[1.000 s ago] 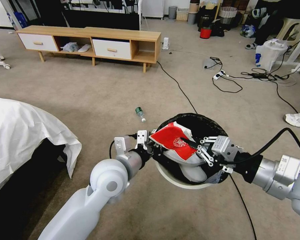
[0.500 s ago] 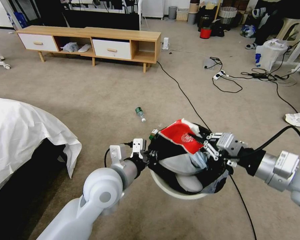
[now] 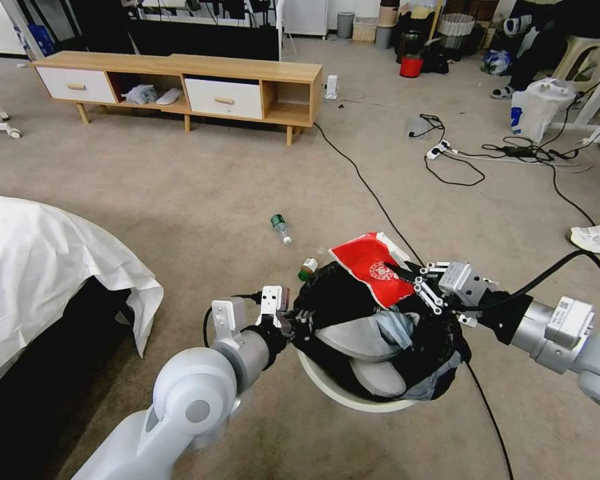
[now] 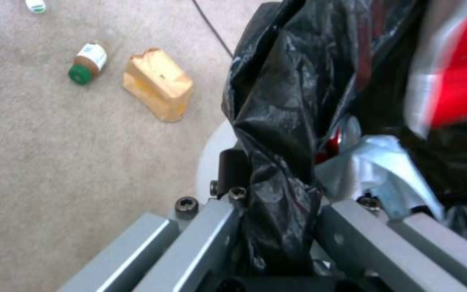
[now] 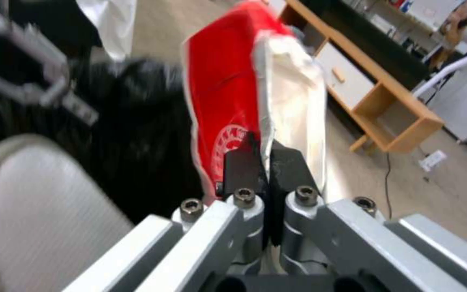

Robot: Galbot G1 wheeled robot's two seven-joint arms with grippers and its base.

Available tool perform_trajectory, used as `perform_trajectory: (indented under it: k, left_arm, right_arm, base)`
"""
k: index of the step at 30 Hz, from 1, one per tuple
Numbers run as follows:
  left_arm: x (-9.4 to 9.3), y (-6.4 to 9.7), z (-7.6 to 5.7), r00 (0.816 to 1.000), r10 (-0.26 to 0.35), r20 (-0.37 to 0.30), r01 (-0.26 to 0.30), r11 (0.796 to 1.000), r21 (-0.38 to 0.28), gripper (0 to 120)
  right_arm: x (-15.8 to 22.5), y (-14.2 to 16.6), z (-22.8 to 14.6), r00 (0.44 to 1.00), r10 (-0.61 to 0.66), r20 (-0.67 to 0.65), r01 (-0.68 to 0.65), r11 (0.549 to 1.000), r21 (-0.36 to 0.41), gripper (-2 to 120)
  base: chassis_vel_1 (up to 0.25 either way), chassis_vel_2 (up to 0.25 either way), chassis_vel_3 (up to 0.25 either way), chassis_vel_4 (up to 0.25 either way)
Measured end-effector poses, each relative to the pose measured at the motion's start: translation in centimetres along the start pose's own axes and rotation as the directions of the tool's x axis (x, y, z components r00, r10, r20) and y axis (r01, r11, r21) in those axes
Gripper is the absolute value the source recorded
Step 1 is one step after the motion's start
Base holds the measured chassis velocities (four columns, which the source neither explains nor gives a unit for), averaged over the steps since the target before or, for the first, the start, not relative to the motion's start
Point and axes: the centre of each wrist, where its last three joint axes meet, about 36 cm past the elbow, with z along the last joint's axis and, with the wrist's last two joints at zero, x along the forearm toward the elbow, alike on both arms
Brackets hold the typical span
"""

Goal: Pick up the trash bin and place the garbage on the floor into it.

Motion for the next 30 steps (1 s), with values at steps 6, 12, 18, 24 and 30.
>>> perform_trajectory:
  k: [6, 12, 18, 24, 30]
  left_arm:
    - [0.6, 0.0, -0.5, 1.0, 0.01, 0.019, -0.011, 1.0, 0.022, 0]
    - [1.3, 0.1, -0.5, 1.0, 0.007, 0.02, -0.007, 1.0, 0.027, 0]
    - [1.0, 0.2, -0.6, 1.0, 0.004, 0.022, -0.005, 0.999, 0.033, 0]
    - [0.8, 0.0, -0.7, 1.0, 0.011, 0.027, -0.012, 0.999, 0.036, 0]
    - [0.8, 0.0, -0.7, 1.0, 0.011, 0.028, -0.012, 0.999, 0.039, 0]
  right_arm:
    - [-0.6, 0.8, 2.1, 1.0, -0.005, -0.017, 0.004, 1.0, -0.03, 0]
    - [-1.1, 1.0, 3.3, 1.0, -0.007, -0.017, 0.006, 0.999, -0.047, 0]
    - [-1.3, 0.7, 3.1, 1.0, -0.003, -0.007, 0.003, 0.999, -0.046, 0]
    - [-1.3, 0.7, 3.5, 1.0, -0.007, -0.017, 0.006, 0.999, -0.045, 0]
    - [-1.4, 0.7, 3.8, 1.0, -0.01, -0.018, 0.01, 0.999, -0.047, 0]
  base:
    - [0.0, 0.0, 0.0, 0.0]
    - [0.0, 0.0, 0.0, 0.0]
    - [0.0, 0.0, 0.0, 0.0]
    - [0.0, 0.0, 0.0, 0.0]
    - [0.0, 0.0, 0.0, 0.0]
